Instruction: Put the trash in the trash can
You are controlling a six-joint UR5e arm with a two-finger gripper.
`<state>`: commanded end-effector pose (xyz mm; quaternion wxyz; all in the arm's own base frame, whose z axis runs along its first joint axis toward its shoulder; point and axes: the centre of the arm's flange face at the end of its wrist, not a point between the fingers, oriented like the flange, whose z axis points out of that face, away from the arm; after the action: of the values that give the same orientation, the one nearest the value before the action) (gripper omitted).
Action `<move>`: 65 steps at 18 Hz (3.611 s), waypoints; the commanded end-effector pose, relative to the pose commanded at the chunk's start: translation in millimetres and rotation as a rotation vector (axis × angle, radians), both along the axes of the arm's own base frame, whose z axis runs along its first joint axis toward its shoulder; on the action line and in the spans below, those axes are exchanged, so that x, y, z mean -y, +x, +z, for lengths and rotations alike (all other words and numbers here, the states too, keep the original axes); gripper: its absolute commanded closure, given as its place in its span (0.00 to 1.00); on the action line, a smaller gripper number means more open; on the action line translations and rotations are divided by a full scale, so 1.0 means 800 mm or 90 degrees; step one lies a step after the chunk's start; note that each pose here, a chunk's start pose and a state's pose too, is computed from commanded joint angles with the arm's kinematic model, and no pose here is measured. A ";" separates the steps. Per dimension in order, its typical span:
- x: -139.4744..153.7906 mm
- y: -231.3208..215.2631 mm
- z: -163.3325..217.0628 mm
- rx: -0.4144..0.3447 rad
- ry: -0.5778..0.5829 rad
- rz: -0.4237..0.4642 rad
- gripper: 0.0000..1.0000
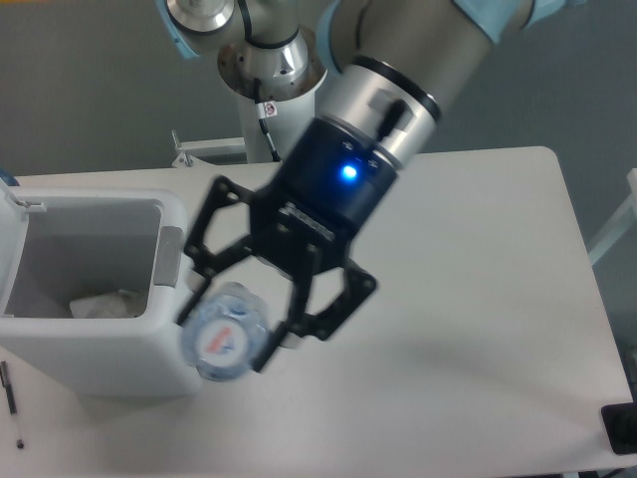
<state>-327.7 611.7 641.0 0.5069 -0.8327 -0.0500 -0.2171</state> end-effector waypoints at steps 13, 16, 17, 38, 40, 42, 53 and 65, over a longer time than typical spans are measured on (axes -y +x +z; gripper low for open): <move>-0.003 0.125 -0.048 -0.031 0.003 -0.095 0.66; -0.009 0.139 -0.077 -0.046 0.000 -0.124 0.64; -0.009 0.143 -0.083 -0.048 -0.001 -0.129 0.64; 0.033 0.063 -0.149 -0.046 -0.036 -0.077 0.00; 0.049 0.031 -0.149 -0.045 -0.037 -0.049 0.00; 0.061 0.001 -0.157 -0.040 -0.041 -0.026 0.00; 0.144 -0.142 -0.211 -0.006 -0.071 0.090 0.00; 0.201 -0.195 -0.294 -0.322 -0.357 0.043 0.00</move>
<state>-483.6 451.0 405.7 0.2626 -0.9643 -0.0079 0.0344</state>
